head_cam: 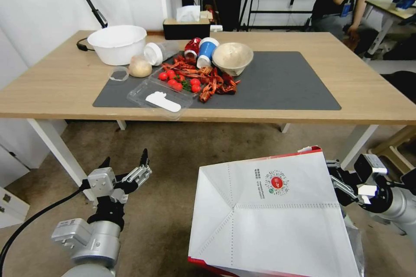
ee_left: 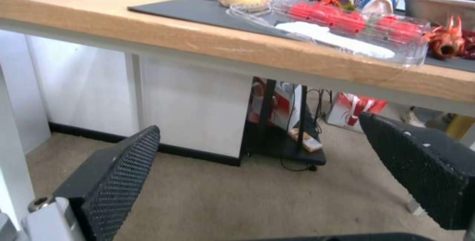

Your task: Pick up the food delivery bag from the floor and place it on the table.

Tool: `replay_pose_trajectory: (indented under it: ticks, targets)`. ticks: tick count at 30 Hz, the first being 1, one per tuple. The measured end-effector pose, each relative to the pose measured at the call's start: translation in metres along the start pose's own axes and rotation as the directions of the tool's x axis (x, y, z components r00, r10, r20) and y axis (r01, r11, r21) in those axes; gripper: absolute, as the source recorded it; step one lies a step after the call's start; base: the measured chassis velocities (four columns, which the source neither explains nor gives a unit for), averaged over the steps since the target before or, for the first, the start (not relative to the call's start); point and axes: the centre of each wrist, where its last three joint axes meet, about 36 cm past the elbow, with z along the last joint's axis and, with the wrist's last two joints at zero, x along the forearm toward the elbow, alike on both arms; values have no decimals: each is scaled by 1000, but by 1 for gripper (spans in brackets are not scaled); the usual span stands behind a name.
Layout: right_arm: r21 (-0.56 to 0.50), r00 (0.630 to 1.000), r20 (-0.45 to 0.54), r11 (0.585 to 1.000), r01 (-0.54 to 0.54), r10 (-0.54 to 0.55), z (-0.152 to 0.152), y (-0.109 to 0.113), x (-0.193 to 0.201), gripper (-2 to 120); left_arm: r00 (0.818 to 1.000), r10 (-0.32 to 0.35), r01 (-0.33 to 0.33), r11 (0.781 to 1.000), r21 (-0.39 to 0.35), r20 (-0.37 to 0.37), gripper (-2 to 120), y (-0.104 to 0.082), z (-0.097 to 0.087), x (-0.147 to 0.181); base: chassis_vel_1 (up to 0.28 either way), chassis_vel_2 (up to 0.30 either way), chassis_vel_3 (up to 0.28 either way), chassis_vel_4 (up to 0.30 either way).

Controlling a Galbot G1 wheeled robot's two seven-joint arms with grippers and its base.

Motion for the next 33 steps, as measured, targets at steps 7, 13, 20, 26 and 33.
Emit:
replay_pose_trajectory:
  ticks: [7, 13, 20, 26, 33]
  targets:
    - [1, 1000, 2, 1000, 0, 0, 0, 1, -1, 0, 1000, 0, 0, 1000, -1, 1, 100, 0, 0, 0, 0, 0, 0, 0]
    - [5, 1000, -3, 1000, -1, 1, -2, 1, 0, 0, 1000, 2, -2, 1000, -1, 2, 100, 0, 0, 0, 0, 0, 0, 0]
    - [6, 1000, -3, 1000, -3, 3, -3, 1, 1, 0, 1000, 3, -3, 1000, 1, 4, 100, -1, 0, 0, 0, 0, 0, 0]
    - [8, 1000, -6, 1000, -5, 5, -4, 1, 1, 0, 1000, 5, -5, 1000, 1, 7, 100, -1, 0, -1, 0, 0, 0, 0]
    - [8, 1000, -5, 1000, -4, 4, -4, -1, 0, 0, 1000, 4, -4, 1000, 0, 5, 100, 0, 1, -2, 0, 0, 0, 0]
